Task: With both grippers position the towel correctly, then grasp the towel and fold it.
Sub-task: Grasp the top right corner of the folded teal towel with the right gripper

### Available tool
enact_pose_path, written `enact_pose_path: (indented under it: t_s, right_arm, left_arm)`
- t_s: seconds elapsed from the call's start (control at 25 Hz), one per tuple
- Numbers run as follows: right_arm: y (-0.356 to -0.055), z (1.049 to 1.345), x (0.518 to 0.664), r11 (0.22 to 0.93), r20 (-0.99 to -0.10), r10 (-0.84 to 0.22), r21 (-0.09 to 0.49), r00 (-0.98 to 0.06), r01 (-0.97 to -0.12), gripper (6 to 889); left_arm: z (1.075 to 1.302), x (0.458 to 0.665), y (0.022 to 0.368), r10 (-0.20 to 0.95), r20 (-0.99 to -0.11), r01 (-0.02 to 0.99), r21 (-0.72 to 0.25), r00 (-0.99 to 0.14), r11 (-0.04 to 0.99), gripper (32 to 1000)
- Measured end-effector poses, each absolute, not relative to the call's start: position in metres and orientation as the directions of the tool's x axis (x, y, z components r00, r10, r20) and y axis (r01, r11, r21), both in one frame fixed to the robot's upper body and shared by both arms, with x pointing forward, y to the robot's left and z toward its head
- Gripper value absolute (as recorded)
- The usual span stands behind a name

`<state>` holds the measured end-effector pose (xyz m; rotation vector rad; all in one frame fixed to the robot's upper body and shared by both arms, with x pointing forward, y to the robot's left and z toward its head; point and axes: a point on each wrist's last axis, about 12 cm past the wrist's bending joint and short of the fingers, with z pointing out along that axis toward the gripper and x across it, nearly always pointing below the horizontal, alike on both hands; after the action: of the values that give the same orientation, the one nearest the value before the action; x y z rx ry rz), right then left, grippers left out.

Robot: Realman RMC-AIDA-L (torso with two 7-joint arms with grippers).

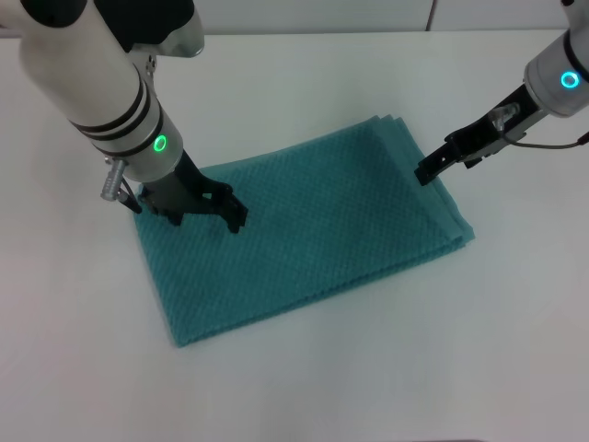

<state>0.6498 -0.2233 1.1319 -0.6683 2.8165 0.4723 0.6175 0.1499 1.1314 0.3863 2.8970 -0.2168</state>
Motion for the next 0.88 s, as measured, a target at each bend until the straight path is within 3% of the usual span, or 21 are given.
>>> enact_pose_path:
  t_s: [0.88]
  right_arm:
    - [-0.2265, 1.1252, 0.6468, 0.851, -0.261, -0.394, 0.258, -0.881, -0.457, 854]
  left_arm:
    - [1.1315, 0.6172, 0.1499, 0.243, -0.224, 0.274, -0.117, -0.944, 0.955, 859]
